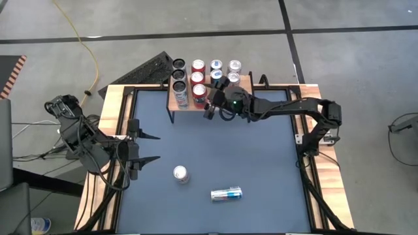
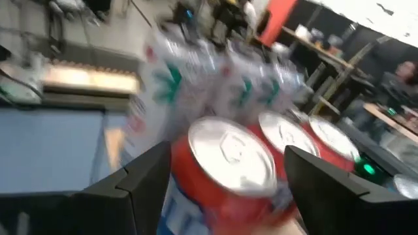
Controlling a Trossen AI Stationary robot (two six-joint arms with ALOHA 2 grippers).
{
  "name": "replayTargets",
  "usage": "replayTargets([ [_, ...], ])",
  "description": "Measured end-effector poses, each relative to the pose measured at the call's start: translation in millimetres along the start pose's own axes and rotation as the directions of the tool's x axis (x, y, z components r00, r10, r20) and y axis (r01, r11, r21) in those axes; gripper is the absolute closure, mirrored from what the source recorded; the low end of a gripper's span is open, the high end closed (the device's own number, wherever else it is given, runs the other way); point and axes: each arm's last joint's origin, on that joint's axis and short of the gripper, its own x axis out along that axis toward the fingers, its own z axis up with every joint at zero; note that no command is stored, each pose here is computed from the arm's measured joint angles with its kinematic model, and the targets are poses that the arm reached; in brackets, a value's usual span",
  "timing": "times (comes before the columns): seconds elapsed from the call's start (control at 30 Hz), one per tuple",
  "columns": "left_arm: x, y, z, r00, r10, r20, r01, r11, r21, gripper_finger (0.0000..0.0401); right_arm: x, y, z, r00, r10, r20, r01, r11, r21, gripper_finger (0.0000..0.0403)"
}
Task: Place canned beverage on shelf
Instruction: Adjust the orange soda can
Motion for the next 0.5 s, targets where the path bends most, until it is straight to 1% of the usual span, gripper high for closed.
replayTargets([
  [0.17, 0.0, 0.0, -0.1, 1.000, 0.000, -0.001, 0.000, 1.000, -0.003, 0.0126, 1.1, -2.9, -1.1, 1.000, -0.015, -0.006, 0.015, 1.000, 0.008, 0.0106],
  [0.4, 0.0, 0.0, -0.2, 1.000, -0.001, -0.002, 0.001, 1.000, 0.001, 0.0126, 3.6, -7.0, -5.5, 0.999, 0.037, -0.018, -0.035, 0.993, 0.112, 0.0106],
  [0.5, 0.0, -0.1, -0.2, 1.000, -0.001, -0.002, 0.001, 1.000, 0.001, 0.0126, 3.9, -7.5, -7.8, 0.998, 0.043, -0.037, -0.038, 0.992, 0.121, 0.0106],
])
